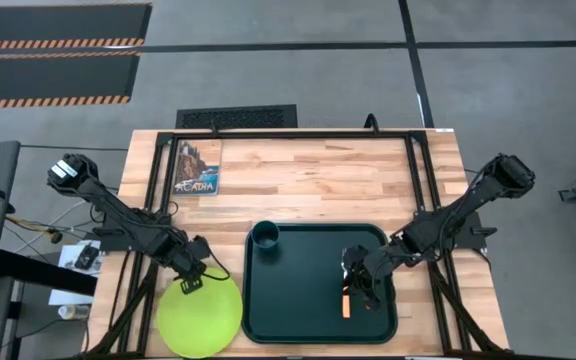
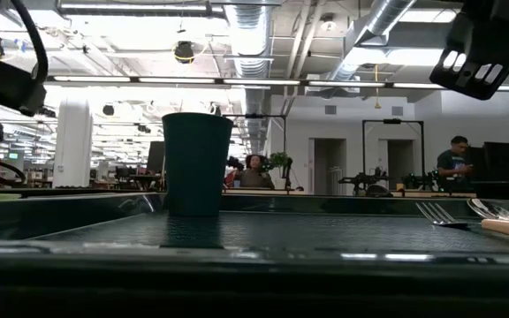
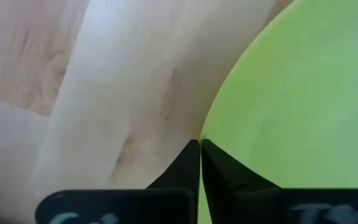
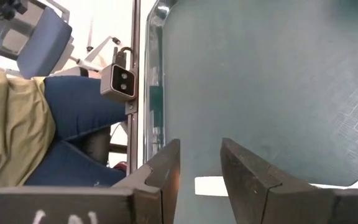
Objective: Pick and place plate/cup/fork/spoon on tray
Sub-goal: Put the light green plate on the black tray to the left of the light orange fork
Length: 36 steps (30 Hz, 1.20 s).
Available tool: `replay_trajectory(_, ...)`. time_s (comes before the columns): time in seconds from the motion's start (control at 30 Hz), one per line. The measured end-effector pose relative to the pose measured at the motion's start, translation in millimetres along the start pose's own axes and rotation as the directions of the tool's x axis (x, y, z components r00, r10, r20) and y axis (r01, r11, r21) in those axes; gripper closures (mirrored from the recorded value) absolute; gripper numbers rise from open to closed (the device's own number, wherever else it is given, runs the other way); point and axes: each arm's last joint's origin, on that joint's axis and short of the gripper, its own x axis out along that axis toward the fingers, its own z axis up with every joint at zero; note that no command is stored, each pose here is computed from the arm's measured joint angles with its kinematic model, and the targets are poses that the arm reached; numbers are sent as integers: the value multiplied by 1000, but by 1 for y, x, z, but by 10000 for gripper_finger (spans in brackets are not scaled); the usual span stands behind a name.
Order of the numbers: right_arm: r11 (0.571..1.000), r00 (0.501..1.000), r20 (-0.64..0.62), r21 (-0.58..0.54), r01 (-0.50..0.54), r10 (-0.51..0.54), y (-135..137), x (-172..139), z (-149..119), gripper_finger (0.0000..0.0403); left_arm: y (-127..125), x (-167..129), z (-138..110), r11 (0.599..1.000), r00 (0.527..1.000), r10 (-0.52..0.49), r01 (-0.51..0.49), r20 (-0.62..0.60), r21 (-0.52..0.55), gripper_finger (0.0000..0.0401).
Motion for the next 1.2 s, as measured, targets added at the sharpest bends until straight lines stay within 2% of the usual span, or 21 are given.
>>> replay_trajectory(0.1, 1000, 1000, 1, 0, 1, -1, 0, 0, 0, 262, -3, -4, 2, 1000, 1000, -4, 5, 11, -20, 400)
replay_trajectory(0.2, 1000, 1000, 2, -1, 2, -2, 0, 0, 0, 262, -8, -9, 4, 999, 1000, -22, 23, 17, -23, 381)
replay_trajectory(0.4, 1000, 1000, 18, -19, 18, -17, 0, 0, 1, 262, -12, -16, 6, 999, 999, -33, 33, 16, -20, 289)
replay_trajectory(0.53, 1000, 1000, 18, -19, 17, -17, 0, 0, 0, 262, -7, -11, 0, 999, 997, -32, 31, -66, -23, 218)
replay_trajectory(0.63, 1000, 1000, 17, -20, 16, -16, 0, 0, 0, 262, 2, -2, -5, 997, 993, 1, -9, -116, -71, 189)
replay_trajectory(0.73, 999, 1000, 17, -28, 15, -15, 2, 0, -2, 262, 12, 3, -12, 995, 991, 13, -26, -131, -101, 183)
replay_trajectory(0.83, 999, 999, 31, -41, 28, -27, 6, 0, -6, 262, 19, 1, -18, 993, 993, -28, 14, -111, -120, 182)
replay_trajectory(1.03, 998, 996, 64, -42, 56, -54, 11, 0, -11, 262, 35, -11, -28, 970, 983, -185, 184, 5, -160, 182)
replay_trajectory(1.13, 998, 996, 70, -28, 59, -57, 12, 0, -13, 262, 43, -9, -33, 936, 956, -287, 293, 61, -197, 181)
replay_trajectory(1.2, 998, 996, 68, -16, 55, -54, 13, 0, -14, 262, 50, -1, -39, 921, 949, -310, 315, 60, -230, 181)
